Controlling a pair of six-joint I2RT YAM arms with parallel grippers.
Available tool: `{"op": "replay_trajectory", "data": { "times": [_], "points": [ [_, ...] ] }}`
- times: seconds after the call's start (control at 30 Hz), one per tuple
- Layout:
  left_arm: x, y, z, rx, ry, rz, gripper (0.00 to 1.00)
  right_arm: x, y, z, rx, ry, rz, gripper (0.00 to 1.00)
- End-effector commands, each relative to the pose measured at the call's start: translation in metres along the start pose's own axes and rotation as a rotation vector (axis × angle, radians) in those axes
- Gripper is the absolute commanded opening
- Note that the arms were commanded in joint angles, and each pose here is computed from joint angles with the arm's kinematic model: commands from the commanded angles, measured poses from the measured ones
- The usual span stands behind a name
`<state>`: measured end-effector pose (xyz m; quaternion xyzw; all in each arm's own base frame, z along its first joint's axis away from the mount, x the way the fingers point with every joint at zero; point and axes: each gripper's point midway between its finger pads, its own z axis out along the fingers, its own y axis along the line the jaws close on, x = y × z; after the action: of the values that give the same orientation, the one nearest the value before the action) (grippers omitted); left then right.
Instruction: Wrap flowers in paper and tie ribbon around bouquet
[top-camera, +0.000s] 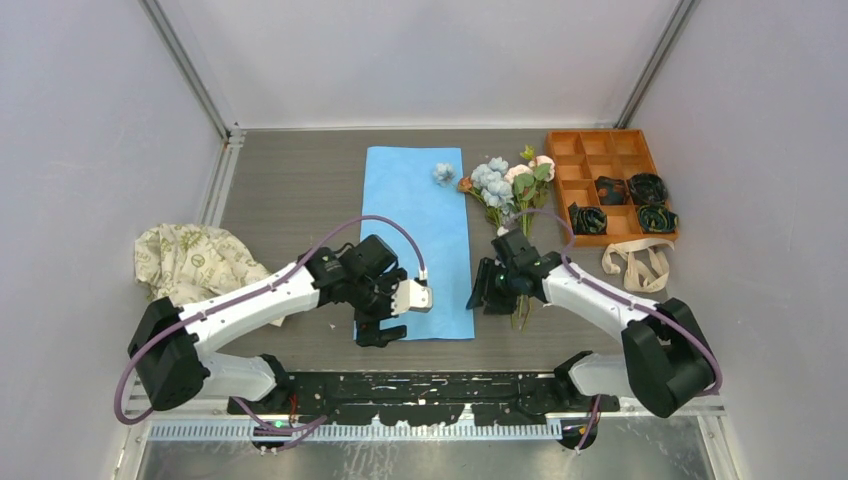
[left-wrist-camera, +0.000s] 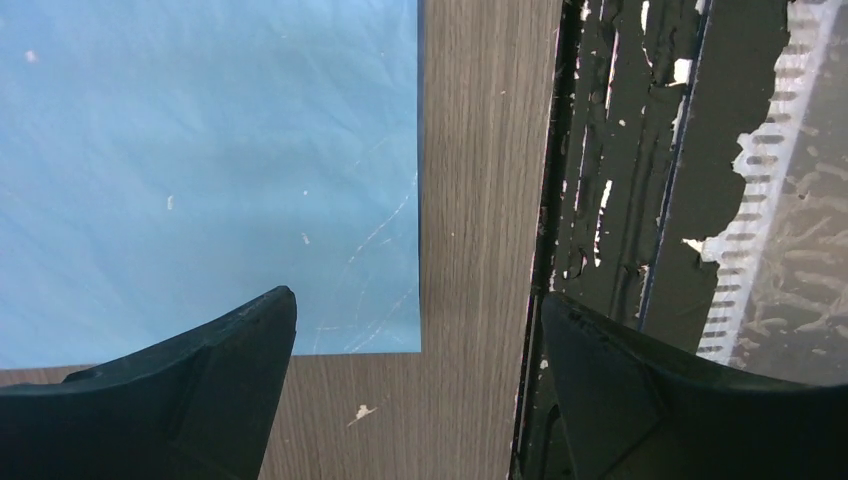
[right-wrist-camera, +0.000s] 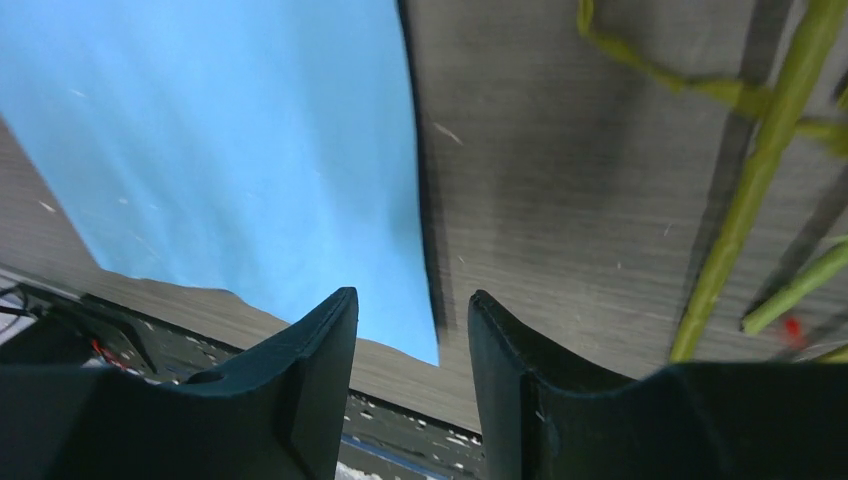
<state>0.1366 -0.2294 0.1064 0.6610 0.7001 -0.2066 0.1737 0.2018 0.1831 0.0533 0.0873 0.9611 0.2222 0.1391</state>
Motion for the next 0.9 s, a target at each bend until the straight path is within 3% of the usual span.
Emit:
{"op": "replay_trajectory", "data": {
  "times": [0.0, 0.23, 0.6, 0.77, 0.87],
  "points": [
    [-0.002, 0.005, 0.006, -0.012, 0.028, 0.048, 0.93, 0.02, 0.008, 0.011, -0.058, 0.058, 0.067, 0.5],
    [0.009, 0.009, 0.025, -0.013, 0.023, 0.095, 0.94, 0.036, 0.006, 0.028, -0.11, 0.102, 0.116, 0.44],
    [0.014, 0.012, 0.029, -0.055, 0.001, 0.117, 0.95, 0.027, 0.021, 0.017, -0.16, 0.078, 0.102, 0.2],
    [0.013, 0.015, 0.031, -0.064, 0.004, 0.113, 0.95, 0.025, 0.032, 0.014, -0.19, 0.074, 0.091, 0.03],
    [0.01, 0.019, 0.03, -0.08, 0.004, 0.106, 0.97, 0.022, 0.044, 0.01, -0.223, 0.075, 0.08, 0.01]
  ]
}}
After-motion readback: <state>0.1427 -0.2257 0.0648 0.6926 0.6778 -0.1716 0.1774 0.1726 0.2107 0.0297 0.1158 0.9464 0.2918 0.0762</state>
